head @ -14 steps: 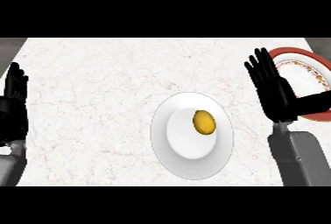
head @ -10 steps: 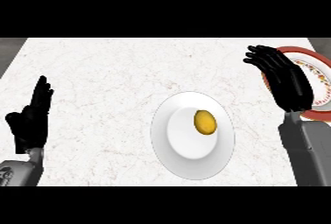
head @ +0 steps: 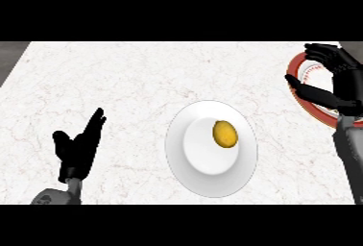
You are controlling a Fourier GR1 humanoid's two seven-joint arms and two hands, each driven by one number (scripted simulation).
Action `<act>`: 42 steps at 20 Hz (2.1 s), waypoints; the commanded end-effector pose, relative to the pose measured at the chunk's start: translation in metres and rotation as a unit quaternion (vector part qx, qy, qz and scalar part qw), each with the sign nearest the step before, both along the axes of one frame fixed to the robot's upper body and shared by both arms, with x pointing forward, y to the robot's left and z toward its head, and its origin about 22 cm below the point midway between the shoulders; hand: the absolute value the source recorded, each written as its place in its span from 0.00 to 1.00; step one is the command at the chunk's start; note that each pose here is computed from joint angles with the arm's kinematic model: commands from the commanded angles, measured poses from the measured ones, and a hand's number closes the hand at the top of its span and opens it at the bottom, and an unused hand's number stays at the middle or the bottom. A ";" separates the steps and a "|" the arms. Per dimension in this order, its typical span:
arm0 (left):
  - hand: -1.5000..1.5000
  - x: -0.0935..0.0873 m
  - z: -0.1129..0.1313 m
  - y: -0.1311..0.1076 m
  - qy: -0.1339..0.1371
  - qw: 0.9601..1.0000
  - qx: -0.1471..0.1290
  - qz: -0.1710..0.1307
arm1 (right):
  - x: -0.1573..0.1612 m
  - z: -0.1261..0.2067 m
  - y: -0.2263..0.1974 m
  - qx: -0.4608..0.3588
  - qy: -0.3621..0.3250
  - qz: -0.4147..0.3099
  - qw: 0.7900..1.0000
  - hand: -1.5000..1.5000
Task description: Pick the lemon from the plate and place it in the plate
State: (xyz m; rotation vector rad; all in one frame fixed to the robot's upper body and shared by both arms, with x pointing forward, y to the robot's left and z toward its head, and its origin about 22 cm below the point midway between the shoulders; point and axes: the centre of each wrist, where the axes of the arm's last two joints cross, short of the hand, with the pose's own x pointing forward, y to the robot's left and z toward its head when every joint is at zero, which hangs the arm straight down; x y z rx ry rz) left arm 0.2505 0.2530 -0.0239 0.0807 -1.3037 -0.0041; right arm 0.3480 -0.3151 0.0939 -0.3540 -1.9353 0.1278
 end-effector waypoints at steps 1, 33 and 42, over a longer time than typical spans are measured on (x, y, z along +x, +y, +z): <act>0.50 -0.020 0.002 -0.027 0.053 0.998 -0.025 -0.017 | -0.011 -0.013 -0.014 0.013 -0.025 0.007 1.000 0.00; 0.50 -0.019 -0.020 -0.012 0.063 0.998 -0.013 -0.016 | -0.053 0.008 0.137 -0.369 0.274 0.131 0.878 0.00; 0.50 -0.017 -0.004 -0.010 0.060 0.998 -0.030 -0.022 | -0.068 -0.017 0.148 -0.363 0.284 0.145 0.876 0.00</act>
